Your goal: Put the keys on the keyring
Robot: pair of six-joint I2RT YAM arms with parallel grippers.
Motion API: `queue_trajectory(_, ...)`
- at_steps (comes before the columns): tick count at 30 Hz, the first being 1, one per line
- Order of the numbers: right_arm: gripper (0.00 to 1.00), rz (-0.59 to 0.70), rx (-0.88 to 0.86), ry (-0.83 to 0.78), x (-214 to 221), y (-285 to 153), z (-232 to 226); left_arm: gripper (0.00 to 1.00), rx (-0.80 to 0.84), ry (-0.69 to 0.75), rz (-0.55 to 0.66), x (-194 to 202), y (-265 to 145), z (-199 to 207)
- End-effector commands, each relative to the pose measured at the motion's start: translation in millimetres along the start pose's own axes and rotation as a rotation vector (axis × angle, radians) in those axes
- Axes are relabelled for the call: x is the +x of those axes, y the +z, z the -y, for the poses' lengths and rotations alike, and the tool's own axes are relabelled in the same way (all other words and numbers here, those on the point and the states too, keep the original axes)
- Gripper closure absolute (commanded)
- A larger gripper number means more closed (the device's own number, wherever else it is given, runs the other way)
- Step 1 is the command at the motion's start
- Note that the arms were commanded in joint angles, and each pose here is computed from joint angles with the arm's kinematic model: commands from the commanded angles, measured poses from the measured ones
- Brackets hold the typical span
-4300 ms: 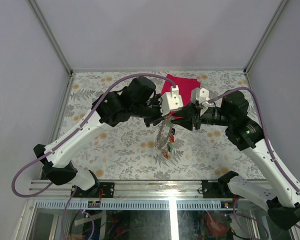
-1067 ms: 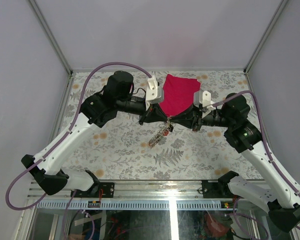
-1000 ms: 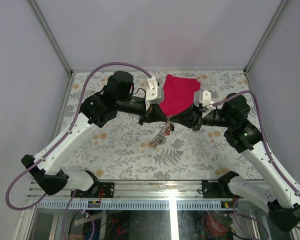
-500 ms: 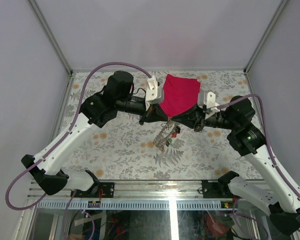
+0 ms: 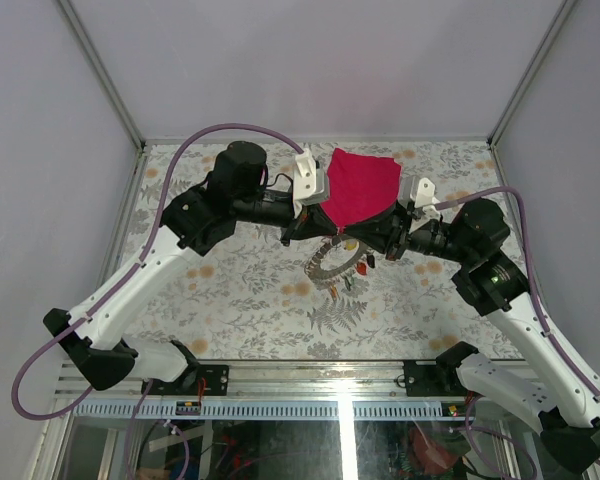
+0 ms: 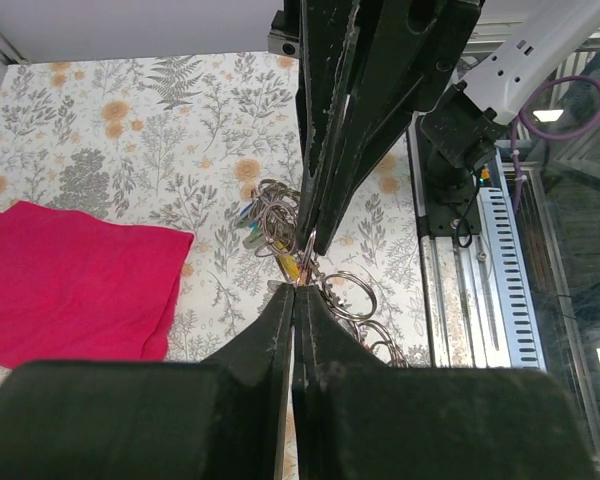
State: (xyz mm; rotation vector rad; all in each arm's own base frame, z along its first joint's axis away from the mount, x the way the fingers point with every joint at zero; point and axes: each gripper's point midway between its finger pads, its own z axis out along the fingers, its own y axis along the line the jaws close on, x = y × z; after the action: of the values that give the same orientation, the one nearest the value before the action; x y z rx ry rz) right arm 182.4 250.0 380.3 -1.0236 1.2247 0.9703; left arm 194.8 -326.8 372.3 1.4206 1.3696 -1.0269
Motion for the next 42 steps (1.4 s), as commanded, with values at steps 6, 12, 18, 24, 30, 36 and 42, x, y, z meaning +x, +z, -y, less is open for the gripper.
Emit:
queue_trajectory(6,1.0,0.138,0.108,-0.063,-47,-4,15,1.0,-0.067,0.016,0.004,3,-5,-9)
queue_trajectory(12,1.0,0.14,0.019,-0.112,-48,-6,-2,1.0,-0.091,0.004,0.006,4,-3,-15)
queue_trajectory(18,1.0,0.147,-0.061,-0.159,-52,-8,-17,1.0,-0.058,-0.02,-0.01,9,3,-14)
queue_trajectory(24,1.0,0.092,-0.158,-0.166,-48,-6,-29,1.0,-0.026,-0.026,-0.044,11,7,-15)
queue_trajectory(30,1.0,0.054,-0.201,-0.161,-40,-3,-30,1.0,0.001,-0.022,-0.053,10,8,-13)
queue_trajectory(36,1.0,0.045,-0.18,-0.165,-35,-1,-24,0.95,0.048,-0.051,-0.091,16,11,-9)
queue_trajectory(42,1.0,0.023,-0.199,-0.146,-27,1,-25,0.88,-0.02,-0.047,-0.071,11,10,-20)
